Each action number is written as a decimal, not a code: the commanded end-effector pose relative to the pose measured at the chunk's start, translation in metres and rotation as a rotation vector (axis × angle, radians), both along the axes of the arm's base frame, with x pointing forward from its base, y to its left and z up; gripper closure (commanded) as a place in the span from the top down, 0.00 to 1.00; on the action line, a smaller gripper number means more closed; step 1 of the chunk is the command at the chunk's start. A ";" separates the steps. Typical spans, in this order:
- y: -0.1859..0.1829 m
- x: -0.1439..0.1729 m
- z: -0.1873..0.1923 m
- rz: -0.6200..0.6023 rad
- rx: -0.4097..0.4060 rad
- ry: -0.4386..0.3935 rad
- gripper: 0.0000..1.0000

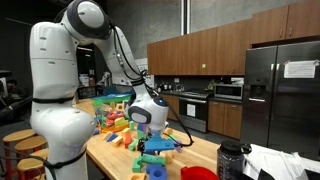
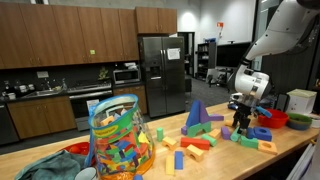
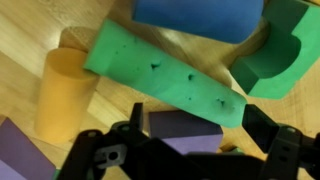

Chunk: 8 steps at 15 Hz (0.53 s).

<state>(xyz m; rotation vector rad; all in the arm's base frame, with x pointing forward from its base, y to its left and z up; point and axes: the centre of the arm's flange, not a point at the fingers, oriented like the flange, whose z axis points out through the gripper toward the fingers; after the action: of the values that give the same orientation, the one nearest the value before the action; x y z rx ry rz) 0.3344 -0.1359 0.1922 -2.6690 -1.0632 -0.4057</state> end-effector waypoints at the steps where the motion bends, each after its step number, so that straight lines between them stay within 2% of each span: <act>1: -0.008 -0.033 0.026 0.032 0.009 0.001 1.00; 8: -0.023 -0.049 0.035 0.140 0.010 0.007 1.00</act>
<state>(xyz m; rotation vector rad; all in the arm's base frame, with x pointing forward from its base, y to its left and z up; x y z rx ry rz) 0.3230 -0.1648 0.1983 -2.6086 -1.1725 -0.3552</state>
